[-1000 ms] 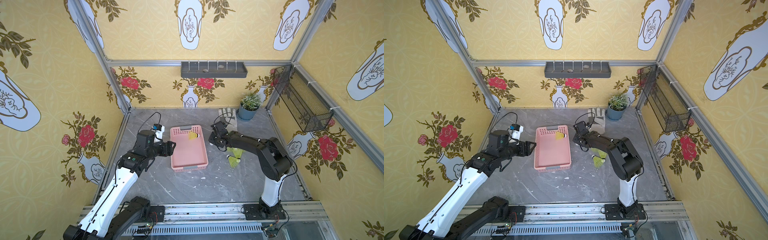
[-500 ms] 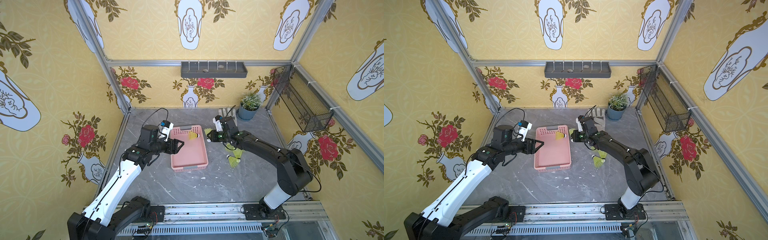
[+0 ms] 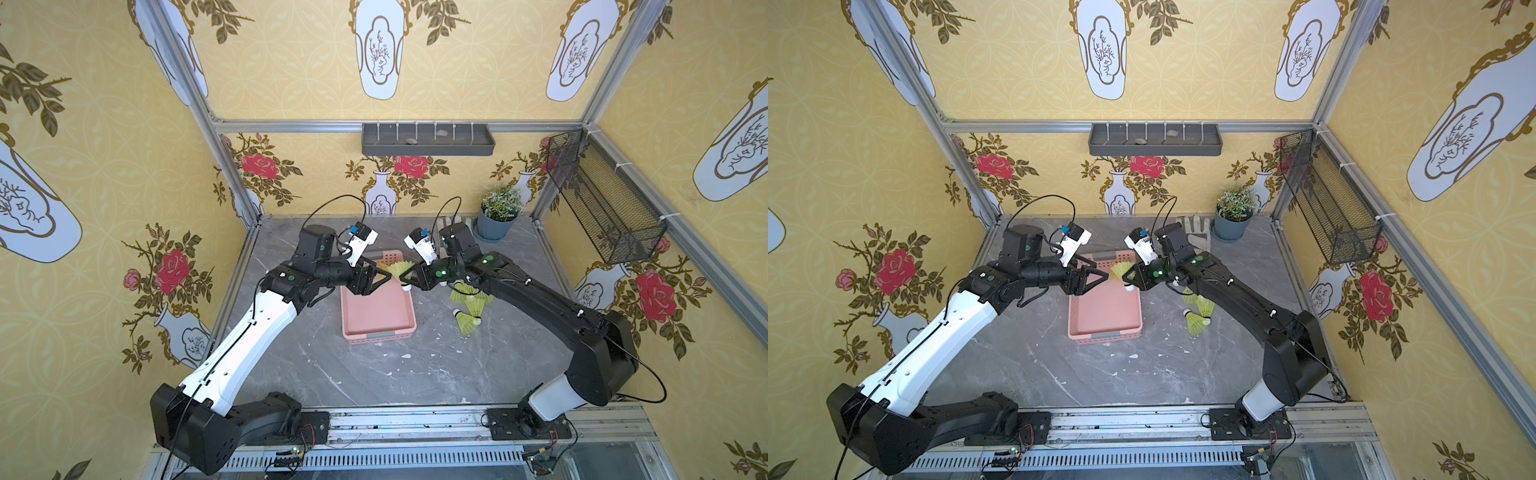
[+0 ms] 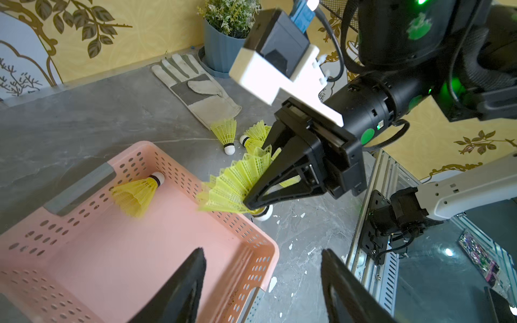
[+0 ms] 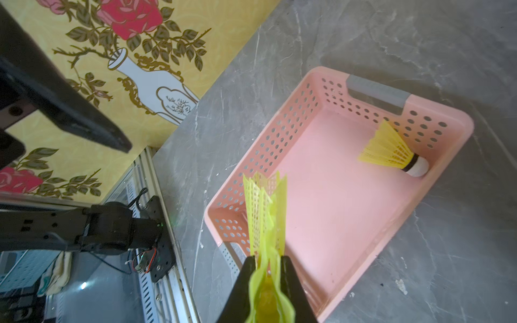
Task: Put the shuttlecocks into the storage box
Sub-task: Place the shuttlecock in the storage box.
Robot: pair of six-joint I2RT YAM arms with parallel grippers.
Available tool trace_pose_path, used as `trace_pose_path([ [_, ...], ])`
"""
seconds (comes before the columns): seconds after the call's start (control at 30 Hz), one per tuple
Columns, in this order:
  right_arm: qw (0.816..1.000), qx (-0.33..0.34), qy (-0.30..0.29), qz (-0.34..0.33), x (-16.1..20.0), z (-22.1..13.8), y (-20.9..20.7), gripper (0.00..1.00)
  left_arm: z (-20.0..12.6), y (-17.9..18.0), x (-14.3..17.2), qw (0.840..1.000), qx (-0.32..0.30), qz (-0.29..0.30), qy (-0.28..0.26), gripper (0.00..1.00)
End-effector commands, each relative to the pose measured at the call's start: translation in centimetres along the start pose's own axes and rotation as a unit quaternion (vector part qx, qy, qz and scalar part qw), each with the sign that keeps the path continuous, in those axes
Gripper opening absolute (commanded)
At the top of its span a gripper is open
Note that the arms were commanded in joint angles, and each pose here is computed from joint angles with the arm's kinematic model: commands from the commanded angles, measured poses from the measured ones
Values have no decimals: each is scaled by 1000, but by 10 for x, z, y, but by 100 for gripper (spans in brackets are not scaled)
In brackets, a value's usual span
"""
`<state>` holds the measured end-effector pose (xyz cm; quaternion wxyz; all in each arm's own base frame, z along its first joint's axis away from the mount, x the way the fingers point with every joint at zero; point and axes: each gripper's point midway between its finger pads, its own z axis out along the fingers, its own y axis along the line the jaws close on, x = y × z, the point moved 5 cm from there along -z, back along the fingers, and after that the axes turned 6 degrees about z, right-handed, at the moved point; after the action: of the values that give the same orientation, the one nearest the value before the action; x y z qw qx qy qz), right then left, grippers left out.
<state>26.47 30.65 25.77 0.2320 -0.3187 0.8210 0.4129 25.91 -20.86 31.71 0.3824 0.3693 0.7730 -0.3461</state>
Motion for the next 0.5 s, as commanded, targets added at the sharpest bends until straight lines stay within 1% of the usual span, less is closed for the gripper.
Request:
trace_pose_path([
  [0.0,999,-31,25,-27,5,-4,15,18,0,-9,2,999,37,32,13,65],
  [0.07,998,-41,28,-33,4,-6,22,20,0,-10,1,998,40,36,17,64],
  [0.2,997,-54,28,-42,1,-9,29,21,1,-9,2,998,43,40,23,57],
  [0.37,996,-61,32,-48,1,-9,34,21,4,-9,5,997,52,41,33,47],
  [0.47,996,-66,36,-52,1,-8,37,20,7,-8,7,997,59,37,41,43],
])
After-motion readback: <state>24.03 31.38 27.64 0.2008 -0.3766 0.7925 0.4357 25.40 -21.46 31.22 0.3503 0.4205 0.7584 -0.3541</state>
